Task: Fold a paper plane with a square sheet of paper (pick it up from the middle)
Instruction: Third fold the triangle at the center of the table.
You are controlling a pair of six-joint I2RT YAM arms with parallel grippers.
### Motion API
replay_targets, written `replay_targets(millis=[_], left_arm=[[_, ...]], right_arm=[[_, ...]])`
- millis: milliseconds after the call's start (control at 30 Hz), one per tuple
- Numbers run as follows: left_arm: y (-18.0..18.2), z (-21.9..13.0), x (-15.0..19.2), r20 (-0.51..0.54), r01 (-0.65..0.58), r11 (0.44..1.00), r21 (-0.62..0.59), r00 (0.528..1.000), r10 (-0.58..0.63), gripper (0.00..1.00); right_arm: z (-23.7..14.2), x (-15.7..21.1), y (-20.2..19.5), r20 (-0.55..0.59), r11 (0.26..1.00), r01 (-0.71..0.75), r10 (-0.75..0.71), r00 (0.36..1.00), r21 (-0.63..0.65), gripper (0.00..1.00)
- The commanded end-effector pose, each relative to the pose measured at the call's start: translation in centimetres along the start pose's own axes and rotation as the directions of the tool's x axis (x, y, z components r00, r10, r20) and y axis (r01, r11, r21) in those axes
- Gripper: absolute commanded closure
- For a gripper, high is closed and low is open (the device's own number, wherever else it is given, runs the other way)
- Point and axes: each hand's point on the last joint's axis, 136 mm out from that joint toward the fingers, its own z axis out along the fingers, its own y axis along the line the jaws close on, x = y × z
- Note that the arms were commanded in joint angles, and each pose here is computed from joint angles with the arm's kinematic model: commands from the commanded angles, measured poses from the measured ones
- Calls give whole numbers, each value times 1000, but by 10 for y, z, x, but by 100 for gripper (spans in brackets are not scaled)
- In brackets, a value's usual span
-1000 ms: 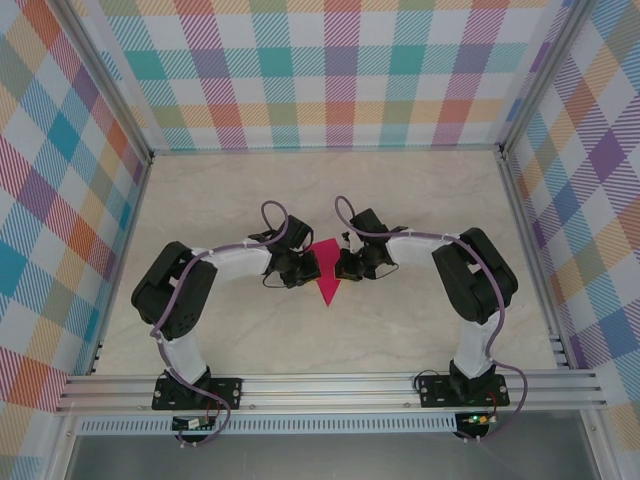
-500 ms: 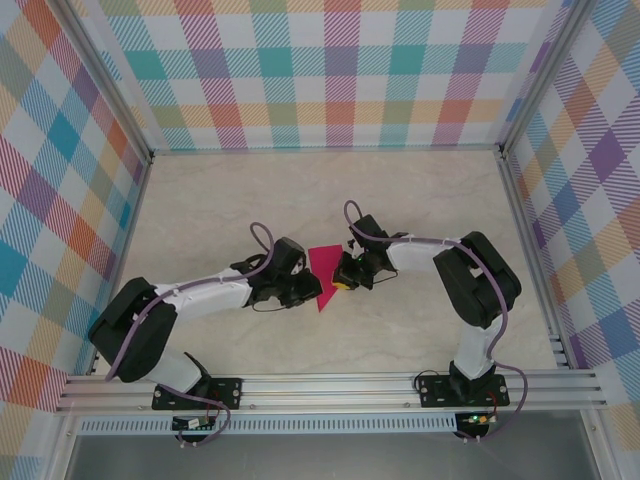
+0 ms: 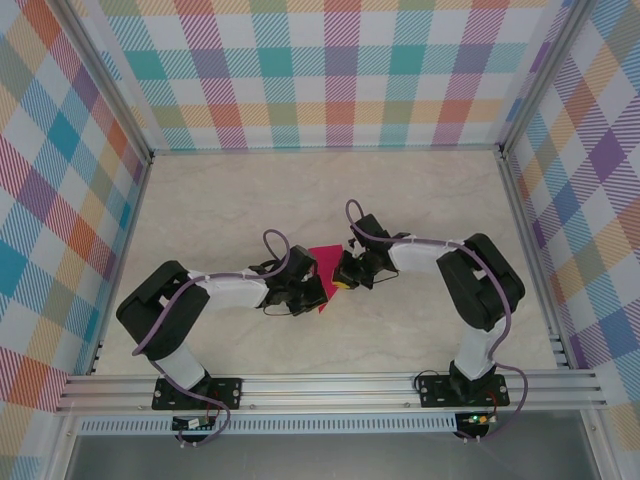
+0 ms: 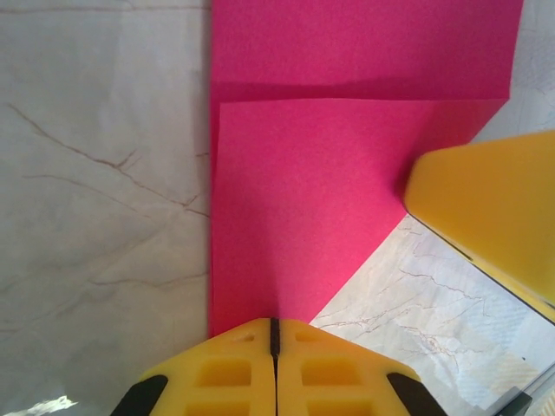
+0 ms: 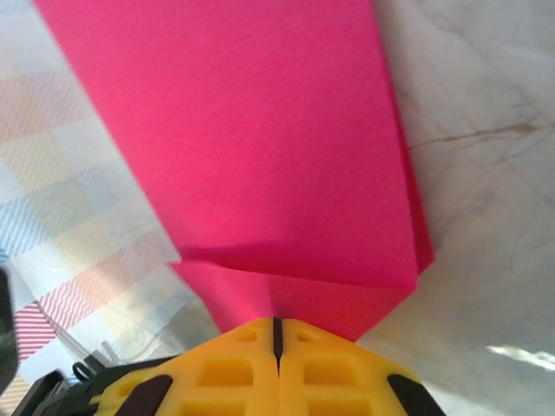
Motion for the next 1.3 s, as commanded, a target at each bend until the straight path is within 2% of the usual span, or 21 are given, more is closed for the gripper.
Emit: replay_targets(millis=[0, 267, 633, 933, 1267], left_arm=[[12, 1, 3, 8, -1, 998, -56, 1000, 1, 97], [19, 3, 4, 2, -5, 996, -85, 1000, 5, 100], [26, 3, 6, -8, -2, 994, -113, 1000, 1, 100], [45, 2, 15, -31, 18, 983, -180, 999, -24, 100], [65, 3, 23, -58, 30, 969, -247, 997, -46, 100]], right_arm=[[-16, 8, 23, 10, 989, 124, -124, 992, -84, 96], [-5, 32, 8, -72, 976, 207, -212, 975, -74, 97], [18, 33, 2, -135, 975, 212, -219, 966, -66, 96], [18, 14, -19, -93, 977, 210, -206, 974, 36, 96], [5, -23, -30, -9, 980, 187, -186, 982, 63, 96]])
